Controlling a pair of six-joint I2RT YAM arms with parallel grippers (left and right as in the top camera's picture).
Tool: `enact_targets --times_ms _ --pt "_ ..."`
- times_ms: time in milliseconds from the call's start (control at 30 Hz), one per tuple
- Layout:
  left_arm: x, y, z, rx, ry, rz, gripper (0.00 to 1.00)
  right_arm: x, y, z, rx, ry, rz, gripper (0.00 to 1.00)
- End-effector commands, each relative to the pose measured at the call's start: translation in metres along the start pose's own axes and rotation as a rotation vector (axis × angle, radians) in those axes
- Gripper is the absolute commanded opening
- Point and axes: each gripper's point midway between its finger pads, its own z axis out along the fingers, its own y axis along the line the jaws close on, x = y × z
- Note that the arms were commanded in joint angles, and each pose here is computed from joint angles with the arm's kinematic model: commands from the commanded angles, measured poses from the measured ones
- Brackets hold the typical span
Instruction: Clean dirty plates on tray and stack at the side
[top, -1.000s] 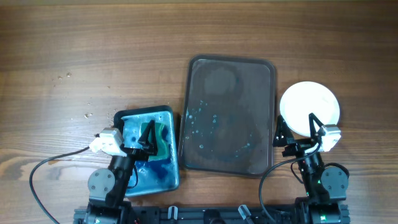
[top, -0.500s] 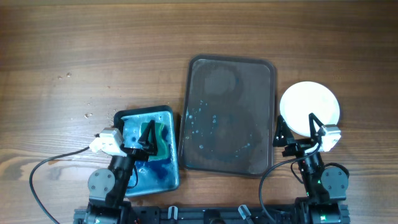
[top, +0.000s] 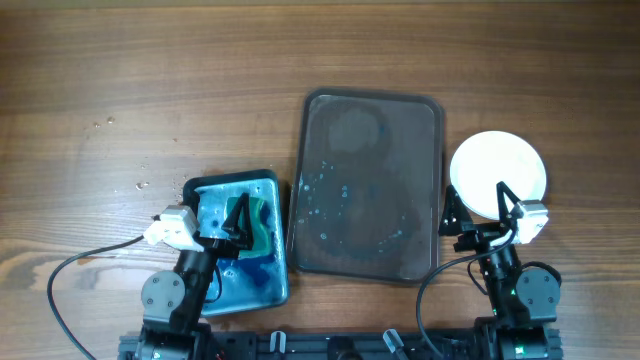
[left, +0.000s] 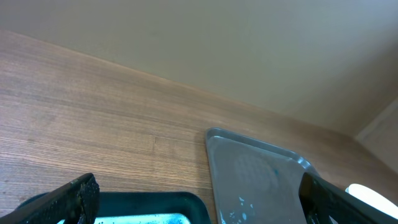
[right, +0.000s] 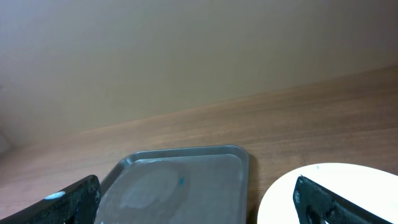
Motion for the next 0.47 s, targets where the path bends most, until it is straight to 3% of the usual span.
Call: enact_targets --times_ms 0,433 --pt "0.0012 -0.0008 -0.0001 0.009 0.001 -0.005 1.0 -0.0004 -0.0014 0.0002 0.009 -0.005 0.001 0.99" --pt "0.0012 -0.0008 -0.0001 0.009 0.001 -0.005 1.0 -0.0004 -0.0014 0.0002 0.009 -0.005 0.002 1.0"
